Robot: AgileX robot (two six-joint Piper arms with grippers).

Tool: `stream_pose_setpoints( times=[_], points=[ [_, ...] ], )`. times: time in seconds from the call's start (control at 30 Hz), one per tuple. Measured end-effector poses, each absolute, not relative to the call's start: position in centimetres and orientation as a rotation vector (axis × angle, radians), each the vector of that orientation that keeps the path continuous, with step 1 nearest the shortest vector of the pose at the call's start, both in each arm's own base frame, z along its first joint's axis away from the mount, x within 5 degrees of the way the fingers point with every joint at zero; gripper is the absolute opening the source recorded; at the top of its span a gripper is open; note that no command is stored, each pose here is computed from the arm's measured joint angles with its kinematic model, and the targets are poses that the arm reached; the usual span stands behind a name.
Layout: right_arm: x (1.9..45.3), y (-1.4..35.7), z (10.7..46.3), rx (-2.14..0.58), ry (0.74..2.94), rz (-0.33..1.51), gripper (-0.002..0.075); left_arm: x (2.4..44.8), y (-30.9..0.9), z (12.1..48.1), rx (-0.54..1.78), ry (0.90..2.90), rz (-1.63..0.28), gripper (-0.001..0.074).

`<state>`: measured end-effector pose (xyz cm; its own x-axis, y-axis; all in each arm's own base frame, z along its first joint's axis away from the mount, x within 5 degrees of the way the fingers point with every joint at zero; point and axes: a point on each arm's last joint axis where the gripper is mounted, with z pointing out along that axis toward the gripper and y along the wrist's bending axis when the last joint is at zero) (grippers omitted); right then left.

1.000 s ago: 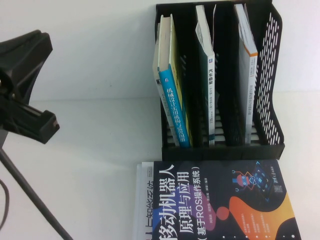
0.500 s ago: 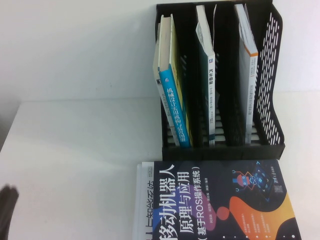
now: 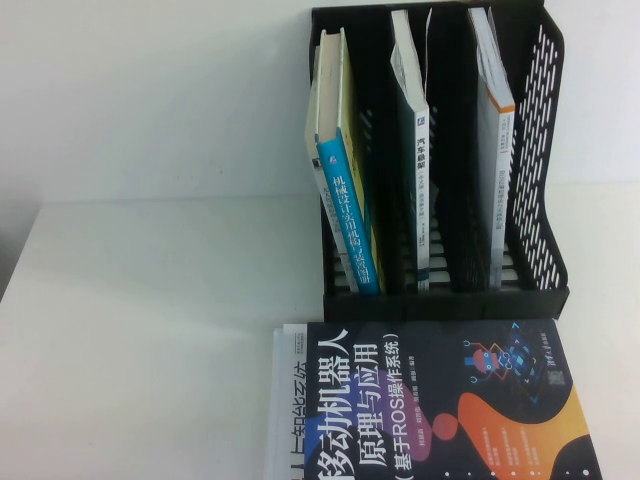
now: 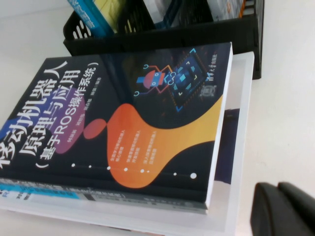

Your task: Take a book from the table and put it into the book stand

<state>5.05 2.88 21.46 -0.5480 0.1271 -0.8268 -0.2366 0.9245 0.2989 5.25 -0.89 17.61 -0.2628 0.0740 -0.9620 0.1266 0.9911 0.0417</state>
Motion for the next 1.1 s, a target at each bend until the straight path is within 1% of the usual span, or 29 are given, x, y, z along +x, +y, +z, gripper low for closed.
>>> stream_pose_setpoints(
  times=[0.4,0.63,0.7,1.1],
  points=[
    [5.05,2.88,21.46,-0.078,2.1,0.469,-0.0003,5.24,-0.92,17.6,0.173,1.837,-0.04,-0.0001],
    [5.05,2.88,21.46,-0.078,2.1,0.469,-0.0003,5.13,-1.42,17.59,0.16,1.843,-0.187,-0.0001],
    [5.05,2.88,21.46,-0.078,2.1,0.469,-0.0003,5.12,-1.41,17.64,0.149,1.844,-0.204,-0.0001],
    [5.05,2.88,21.46,-0.078,2.1,0.469,-0.0003,5.22,-0.93,17.69,0.187,1.833,-0.099,-0.0001]
  ],
)
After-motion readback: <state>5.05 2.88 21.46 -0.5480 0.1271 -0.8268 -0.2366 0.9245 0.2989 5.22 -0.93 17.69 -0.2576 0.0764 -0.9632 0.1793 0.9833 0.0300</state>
